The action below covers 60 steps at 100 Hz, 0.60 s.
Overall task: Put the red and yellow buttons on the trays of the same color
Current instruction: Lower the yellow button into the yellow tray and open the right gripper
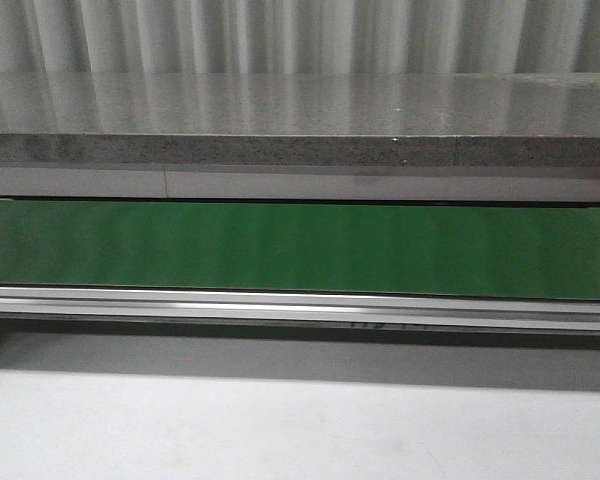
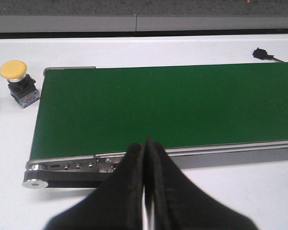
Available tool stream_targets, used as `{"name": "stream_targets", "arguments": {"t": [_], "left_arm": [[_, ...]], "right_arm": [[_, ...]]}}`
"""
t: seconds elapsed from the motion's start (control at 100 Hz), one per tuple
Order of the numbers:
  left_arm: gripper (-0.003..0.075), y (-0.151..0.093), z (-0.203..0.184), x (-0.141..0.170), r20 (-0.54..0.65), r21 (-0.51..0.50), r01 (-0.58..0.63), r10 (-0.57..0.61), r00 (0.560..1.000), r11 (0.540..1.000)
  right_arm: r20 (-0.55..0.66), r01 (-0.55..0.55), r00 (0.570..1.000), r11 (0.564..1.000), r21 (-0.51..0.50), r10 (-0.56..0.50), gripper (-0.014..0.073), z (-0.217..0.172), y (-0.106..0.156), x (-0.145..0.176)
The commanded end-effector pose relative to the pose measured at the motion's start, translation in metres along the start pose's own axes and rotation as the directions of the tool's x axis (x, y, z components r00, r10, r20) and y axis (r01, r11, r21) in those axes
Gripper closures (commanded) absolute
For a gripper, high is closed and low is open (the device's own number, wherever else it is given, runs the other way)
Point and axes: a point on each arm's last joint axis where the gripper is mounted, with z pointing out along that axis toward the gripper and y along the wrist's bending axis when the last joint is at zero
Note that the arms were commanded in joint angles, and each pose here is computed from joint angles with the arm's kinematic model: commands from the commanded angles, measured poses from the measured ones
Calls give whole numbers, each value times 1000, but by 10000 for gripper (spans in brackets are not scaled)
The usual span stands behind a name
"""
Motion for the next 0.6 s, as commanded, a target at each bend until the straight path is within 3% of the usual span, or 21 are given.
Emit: {"name": "stream_targets", "arguments": {"t": [0.0, 0.1, 0.2, 0.27, 0.48, 0.59], "left_arm": [[741, -2, -5, -14, 96, 10, -1, 0, 995, 1000], [741, -2, -5, -14, 96, 10, -1, 0, 995, 1000], [741, -2, -5, -14, 96, 10, -1, 0, 995, 1000], [741, -2, -5, -14, 96, 10, -1, 0, 995, 1000], [741, -2, -5, -14, 96, 10, -1, 0, 995, 1000], [741, -2, -5, -14, 96, 10, -1, 0, 995, 1000]], "right_arm": [[119, -3, 993, 1000, -30, 6, 14, -33, 5, -14], [161, 9, 987, 999, -42, -2, 27, -54, 7, -16], [194, 40, 981, 998, -53, -29, 106, -79, 11, -14], [210, 72, 976, 996, -61, -58, 215, -95, 15, -11], [262, 174, 955, 978, -115, -139, 653, -133, 39, 13], [285, 286, 929, 946, -153, -235, 662, -150, 58, 35]]}}
